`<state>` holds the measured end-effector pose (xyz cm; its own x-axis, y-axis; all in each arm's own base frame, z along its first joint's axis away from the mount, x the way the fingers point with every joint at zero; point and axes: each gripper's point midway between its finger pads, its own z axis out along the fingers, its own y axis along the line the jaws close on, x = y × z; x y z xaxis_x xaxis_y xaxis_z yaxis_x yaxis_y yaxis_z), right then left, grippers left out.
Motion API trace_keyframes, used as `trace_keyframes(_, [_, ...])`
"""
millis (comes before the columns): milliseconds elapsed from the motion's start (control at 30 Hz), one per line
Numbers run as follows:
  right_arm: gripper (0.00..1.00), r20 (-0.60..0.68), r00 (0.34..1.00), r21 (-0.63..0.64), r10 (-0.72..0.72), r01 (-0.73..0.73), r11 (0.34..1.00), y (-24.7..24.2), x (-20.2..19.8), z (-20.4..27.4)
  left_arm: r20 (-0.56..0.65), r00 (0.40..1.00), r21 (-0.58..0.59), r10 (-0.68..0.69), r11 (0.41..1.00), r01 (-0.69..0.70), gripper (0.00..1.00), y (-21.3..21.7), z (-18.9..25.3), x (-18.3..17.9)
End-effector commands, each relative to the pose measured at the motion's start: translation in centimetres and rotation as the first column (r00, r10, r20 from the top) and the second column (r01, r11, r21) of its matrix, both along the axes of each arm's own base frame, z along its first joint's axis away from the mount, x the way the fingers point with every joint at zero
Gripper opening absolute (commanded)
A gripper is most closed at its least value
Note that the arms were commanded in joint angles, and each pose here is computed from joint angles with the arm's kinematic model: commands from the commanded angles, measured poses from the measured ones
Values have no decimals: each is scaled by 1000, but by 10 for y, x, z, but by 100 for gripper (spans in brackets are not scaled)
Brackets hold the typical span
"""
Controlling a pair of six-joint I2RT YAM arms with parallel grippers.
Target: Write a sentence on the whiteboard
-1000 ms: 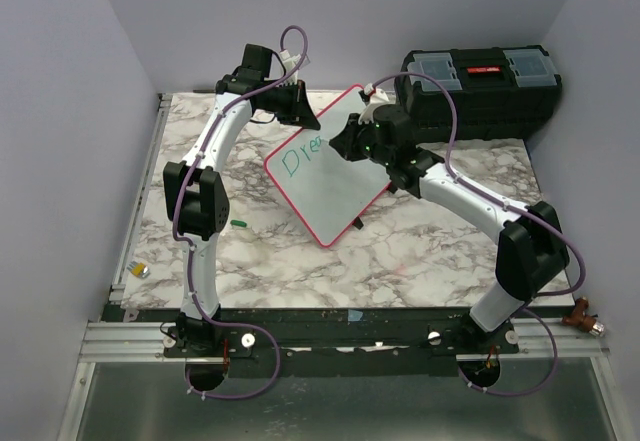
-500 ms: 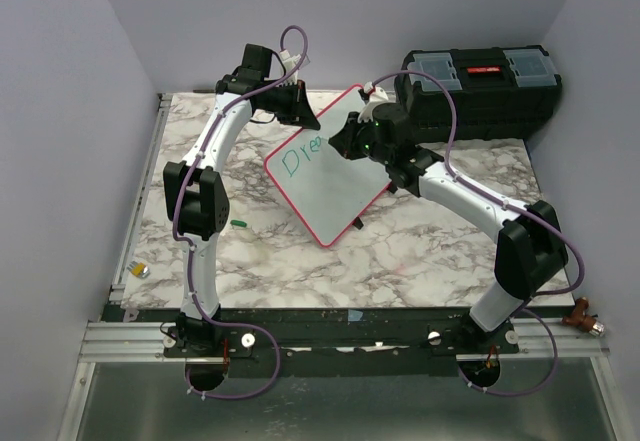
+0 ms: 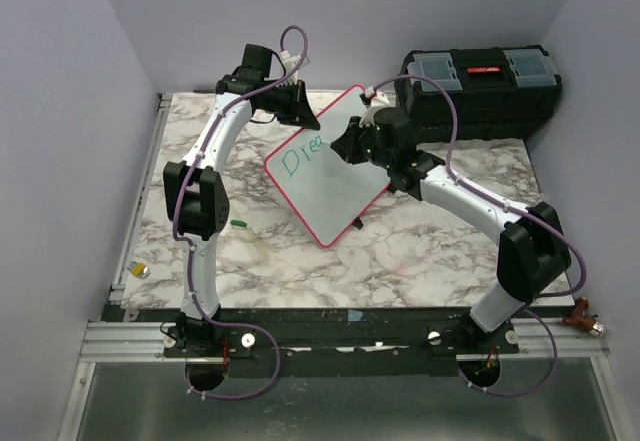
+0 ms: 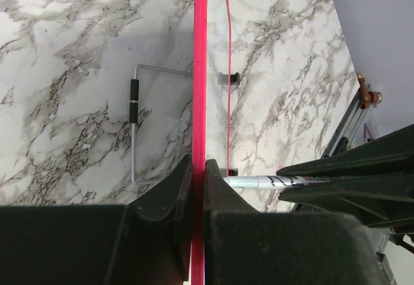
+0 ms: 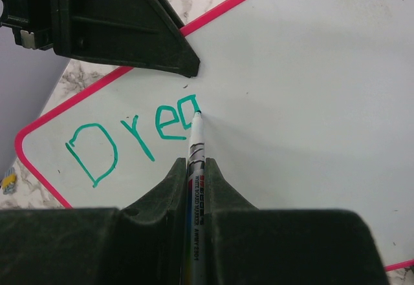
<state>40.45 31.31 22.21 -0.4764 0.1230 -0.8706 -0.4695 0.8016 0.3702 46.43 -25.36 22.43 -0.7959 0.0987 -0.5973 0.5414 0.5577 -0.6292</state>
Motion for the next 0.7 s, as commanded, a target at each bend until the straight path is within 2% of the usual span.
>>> trace_keyframes(0, [1, -32, 999, -45, 10, -11, 999, -6, -11, -15, 29, 997, 19, -68, 998, 67, 0, -17, 7, -17])
trace_keyframes(400, [1, 19, 999, -50, -27, 28, 998, -15, -9, 7, 28, 997, 18, -68, 998, 68, 0, -18, 8, -18])
trace_keyframes(667, [1, 103, 993, 16, -63, 61, 998, -17, -2, 50, 30, 997, 20, -70, 997, 69, 0, -17, 8, -18])
